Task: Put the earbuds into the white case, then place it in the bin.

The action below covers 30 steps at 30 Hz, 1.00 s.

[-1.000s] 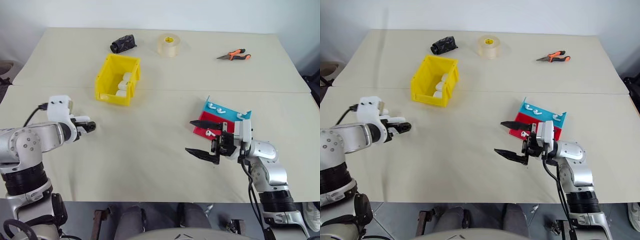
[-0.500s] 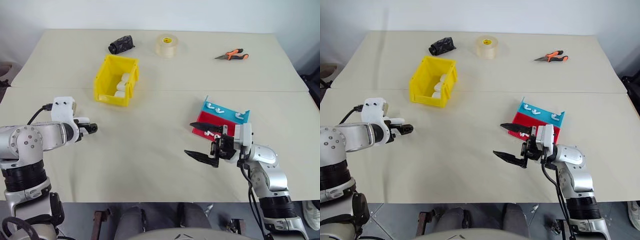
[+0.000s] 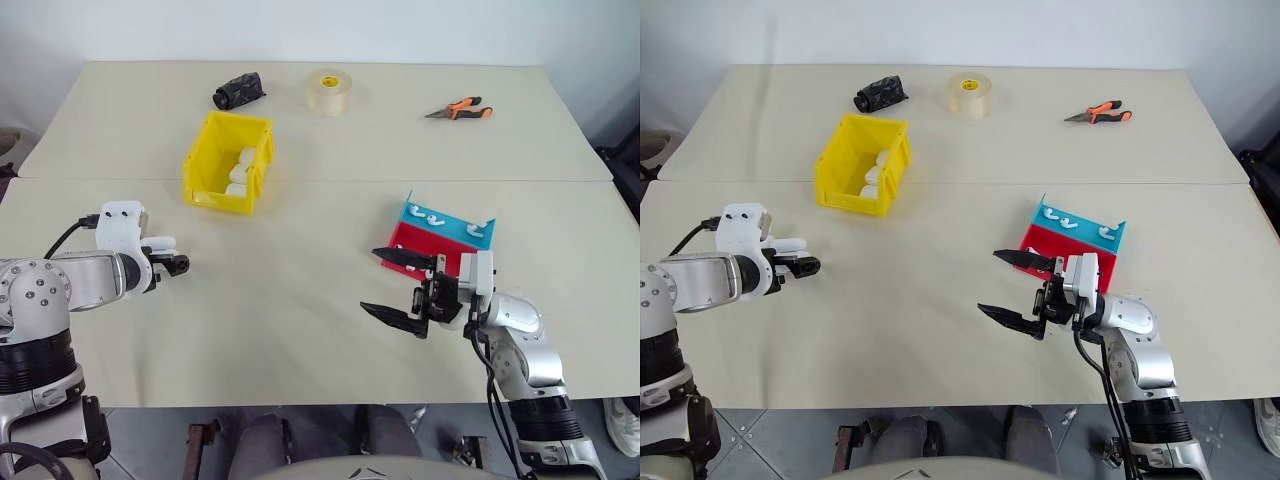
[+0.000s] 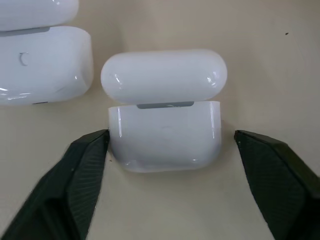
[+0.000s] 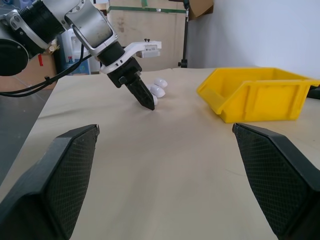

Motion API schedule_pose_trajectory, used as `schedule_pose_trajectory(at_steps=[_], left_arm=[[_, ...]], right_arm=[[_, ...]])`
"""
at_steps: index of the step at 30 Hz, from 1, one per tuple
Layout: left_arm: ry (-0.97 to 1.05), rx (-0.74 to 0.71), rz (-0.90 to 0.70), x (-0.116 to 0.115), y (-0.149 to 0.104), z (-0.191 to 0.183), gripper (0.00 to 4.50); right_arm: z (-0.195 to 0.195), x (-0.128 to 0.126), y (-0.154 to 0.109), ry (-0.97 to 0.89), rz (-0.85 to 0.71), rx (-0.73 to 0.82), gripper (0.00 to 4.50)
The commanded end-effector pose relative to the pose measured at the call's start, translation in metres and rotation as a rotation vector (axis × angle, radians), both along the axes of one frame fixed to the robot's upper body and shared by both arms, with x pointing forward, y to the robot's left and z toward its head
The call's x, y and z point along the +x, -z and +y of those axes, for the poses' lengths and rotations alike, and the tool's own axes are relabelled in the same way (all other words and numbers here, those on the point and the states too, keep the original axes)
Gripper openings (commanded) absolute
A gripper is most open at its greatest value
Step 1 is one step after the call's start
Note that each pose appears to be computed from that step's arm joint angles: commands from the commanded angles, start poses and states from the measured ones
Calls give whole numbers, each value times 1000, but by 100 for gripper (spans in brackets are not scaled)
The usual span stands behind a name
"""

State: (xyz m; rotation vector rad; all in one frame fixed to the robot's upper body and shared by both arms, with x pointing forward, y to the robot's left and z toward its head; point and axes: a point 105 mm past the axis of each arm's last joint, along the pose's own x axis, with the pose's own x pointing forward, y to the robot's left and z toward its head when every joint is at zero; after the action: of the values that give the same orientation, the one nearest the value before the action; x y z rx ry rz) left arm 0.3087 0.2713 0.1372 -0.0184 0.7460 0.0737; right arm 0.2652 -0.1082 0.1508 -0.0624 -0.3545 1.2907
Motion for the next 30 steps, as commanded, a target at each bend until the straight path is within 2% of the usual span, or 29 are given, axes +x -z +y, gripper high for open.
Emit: schedule_pose_trajectory(at_steps=[1, 8, 12, 15, 19, 20, 22, 26, 30], left_arm=[[-20, -10, 62, -9, 14, 6, 300], [-6, -13, 33, -18, 10, 10, 300], [132, -74, -168, -20, -14, -4, 300], [261, -137, -297, -26, -27, -16, 300], [602, -80, -568, -40, -50, -42, 300], [641, -35, -604, -41, -49, -43, 300], [714, -34, -660, -41, -47, -52, 300], [901, -103, -825, -44, -48, -93, 300], [1090, -173, -877, -54, -36, -122, 300]], right_arm=[[1, -2, -8, 2, -45, 20, 450], [1, 1, -8, 2, -46, 20, 450], [-1, 4, -9, -4, -50, 7, 450], [-3, 6, -10, -5, -51, -2, 450], [-8, 10, -13, 3, -57, -17, 450], [-9, 10, -13, 5, -58, -20, 450], [-12, 11, -15, 11, -62, -36, 450], [-27, 11, -22, 54, -79, -69, 450], [-44, 8, -26, 117, -84, -99, 450]])
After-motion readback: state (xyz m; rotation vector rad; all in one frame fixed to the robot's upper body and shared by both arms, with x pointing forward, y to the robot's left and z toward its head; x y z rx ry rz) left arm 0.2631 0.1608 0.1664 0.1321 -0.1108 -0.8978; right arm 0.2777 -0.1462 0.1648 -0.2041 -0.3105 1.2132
